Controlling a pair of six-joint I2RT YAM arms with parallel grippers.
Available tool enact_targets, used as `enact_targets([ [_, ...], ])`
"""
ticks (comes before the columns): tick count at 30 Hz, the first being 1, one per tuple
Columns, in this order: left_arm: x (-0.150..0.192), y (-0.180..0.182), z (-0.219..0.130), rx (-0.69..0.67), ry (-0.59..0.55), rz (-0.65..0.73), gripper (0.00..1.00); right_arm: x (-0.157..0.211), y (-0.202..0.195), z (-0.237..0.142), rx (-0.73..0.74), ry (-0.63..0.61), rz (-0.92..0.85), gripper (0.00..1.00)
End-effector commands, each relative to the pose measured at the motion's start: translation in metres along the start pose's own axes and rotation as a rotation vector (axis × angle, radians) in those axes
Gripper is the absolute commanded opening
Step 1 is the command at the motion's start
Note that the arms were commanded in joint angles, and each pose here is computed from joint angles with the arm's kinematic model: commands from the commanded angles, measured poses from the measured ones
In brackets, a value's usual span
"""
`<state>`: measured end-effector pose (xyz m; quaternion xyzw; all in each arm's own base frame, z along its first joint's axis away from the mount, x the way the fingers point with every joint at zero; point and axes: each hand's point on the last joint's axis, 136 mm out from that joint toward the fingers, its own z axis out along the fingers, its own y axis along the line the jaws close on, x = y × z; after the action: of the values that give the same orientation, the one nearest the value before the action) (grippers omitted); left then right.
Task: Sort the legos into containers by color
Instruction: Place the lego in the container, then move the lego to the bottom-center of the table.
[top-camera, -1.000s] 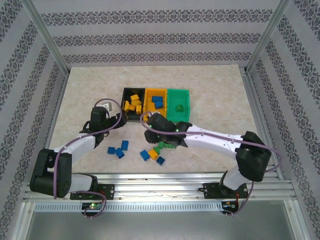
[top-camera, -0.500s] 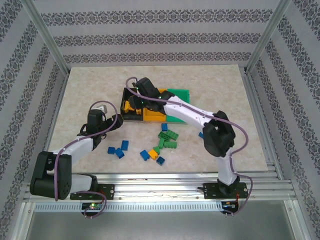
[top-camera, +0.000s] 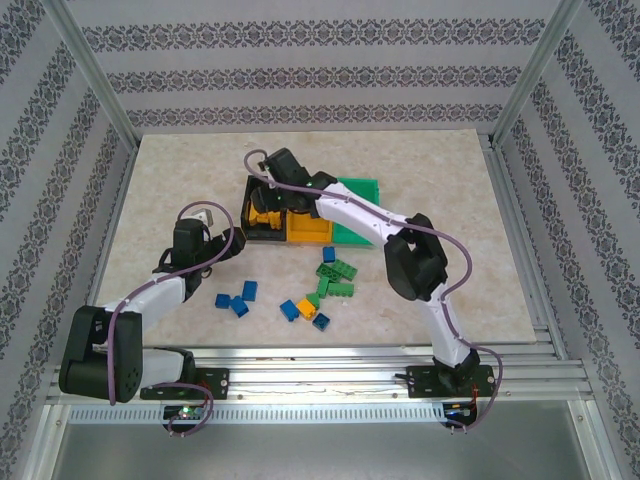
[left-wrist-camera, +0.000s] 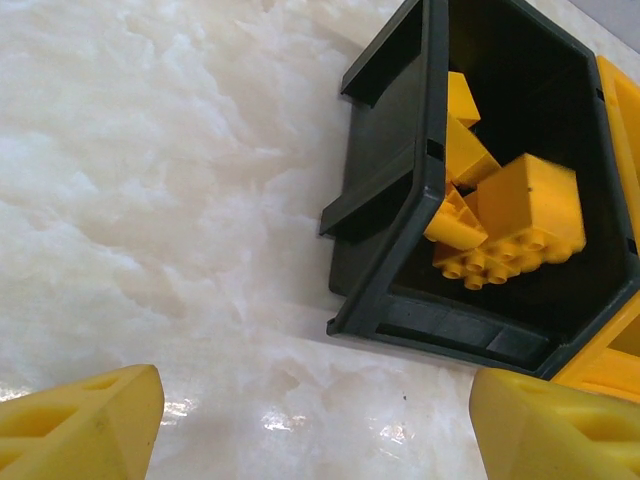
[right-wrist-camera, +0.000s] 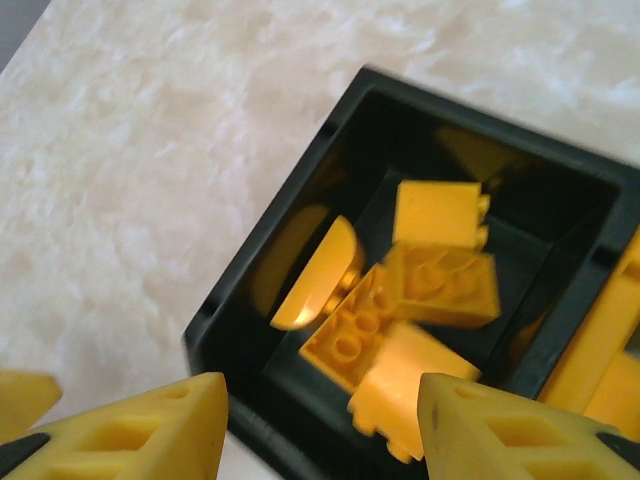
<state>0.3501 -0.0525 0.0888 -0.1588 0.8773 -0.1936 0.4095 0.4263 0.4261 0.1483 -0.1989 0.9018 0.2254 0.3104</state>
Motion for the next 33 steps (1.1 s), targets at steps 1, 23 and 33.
enact_targets([
  [1,-0.012,-0.007,-0.006,0.047,-0.056,0.011,0.8,0.005,0.024,-0.034,-0.01,-0.012,-0.08,0.54],
  [23,-0.011,-0.017,-0.008,0.12,-0.079,0.02,0.81,0.224,0.039,-0.103,0.048,0.315,-0.117,0.53],
  [33,-0.008,-0.021,-0.007,0.149,-0.066,0.021,0.81,0.269,0.034,-0.116,0.113,0.394,-0.044,0.52],
])
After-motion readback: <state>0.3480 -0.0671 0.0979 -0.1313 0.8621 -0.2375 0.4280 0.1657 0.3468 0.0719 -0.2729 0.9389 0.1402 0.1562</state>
